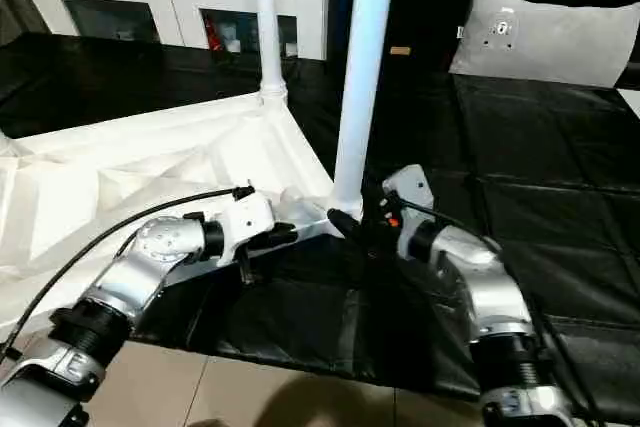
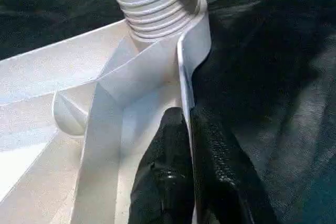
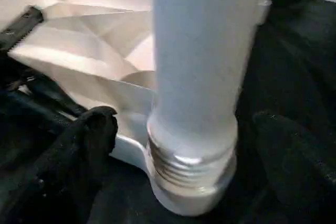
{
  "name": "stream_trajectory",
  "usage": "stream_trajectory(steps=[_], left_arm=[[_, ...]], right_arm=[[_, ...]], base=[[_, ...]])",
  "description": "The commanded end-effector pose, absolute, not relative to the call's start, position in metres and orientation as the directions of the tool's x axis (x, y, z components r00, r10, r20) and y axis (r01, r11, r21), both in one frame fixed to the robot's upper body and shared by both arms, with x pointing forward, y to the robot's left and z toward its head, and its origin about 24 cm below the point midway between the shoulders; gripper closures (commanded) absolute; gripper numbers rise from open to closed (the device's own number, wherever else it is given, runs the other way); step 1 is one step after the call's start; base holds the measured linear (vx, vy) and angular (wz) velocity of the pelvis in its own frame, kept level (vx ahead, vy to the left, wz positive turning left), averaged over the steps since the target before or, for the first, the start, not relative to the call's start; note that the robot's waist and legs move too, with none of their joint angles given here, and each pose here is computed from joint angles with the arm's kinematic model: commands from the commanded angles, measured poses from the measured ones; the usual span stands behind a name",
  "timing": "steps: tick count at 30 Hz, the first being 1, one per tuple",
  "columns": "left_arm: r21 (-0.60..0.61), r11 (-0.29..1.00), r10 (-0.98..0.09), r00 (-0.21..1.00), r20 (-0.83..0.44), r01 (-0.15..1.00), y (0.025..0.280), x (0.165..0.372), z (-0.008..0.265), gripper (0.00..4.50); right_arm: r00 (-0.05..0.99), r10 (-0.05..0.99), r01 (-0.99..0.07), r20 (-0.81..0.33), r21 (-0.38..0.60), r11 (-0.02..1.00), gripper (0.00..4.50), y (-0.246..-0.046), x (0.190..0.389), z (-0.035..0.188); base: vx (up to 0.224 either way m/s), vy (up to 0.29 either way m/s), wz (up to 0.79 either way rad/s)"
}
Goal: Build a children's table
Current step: Rotate leg to tighten
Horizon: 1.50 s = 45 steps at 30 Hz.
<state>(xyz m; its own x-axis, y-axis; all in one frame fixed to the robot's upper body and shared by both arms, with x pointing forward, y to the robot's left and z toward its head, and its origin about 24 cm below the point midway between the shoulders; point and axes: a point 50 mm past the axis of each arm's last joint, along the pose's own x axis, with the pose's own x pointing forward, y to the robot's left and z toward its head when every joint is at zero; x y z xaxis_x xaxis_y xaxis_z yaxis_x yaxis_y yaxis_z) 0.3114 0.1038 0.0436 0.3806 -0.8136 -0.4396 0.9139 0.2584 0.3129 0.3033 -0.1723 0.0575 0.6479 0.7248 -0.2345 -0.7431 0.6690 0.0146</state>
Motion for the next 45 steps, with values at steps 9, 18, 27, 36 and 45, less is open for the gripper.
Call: stream_trajectory(steps=[9, 18, 27, 36, 45], left_arm=[[0.244, -0.003, -0.852, 0.125, -0.508, 0.970, 0.119, 0.299, 0.043, 4.50], [0.148, -0.148, -0.864, -0.055, -0.500, 0.978, 0.123, 0.286, 0.046, 4.50], [0.124, -0.183, -0.860, -0.098, -0.500, 0.975, 0.124, 0.284, 0.046, 4.50], [0.116, -0.181, -0.863, -0.101, -0.496, 0.977, 0.124, 0.284, 0.046, 4.50], [0.102, -0.027, -0.917, 0.016, -0.398, 0.994, 0.111, 0.286, 0.047, 4.50]], right_arm=[[0.359, 0.847, -0.930, -0.392, -0.071, 0.361, 0.08, -0.184, 0.295, 0.070], [0.215, 0.872, -0.974, -0.441, -0.034, 0.223, 0.08, -0.181, 0.288, 0.064], [0.169, 0.905, -0.981, -0.389, 0.024, 0.194, 0.89, -0.174, 0.285, 0.062], [0.146, 0.919, -0.983, -0.366, 0.048, 0.175, 1.65, -0.172, 0.282, 0.060], [0.150, 0.968, -0.963, -0.201, 0.190, 0.188, 1.81, -0.151, 0.264, 0.054]], base=[[0.000, 0.000, 0.00], [0.000, 0.000, 0.00], [0.000, 0.000, 0.00], [0.000, 0.000, 0.00], [0.000, 0.000, 0.00]])
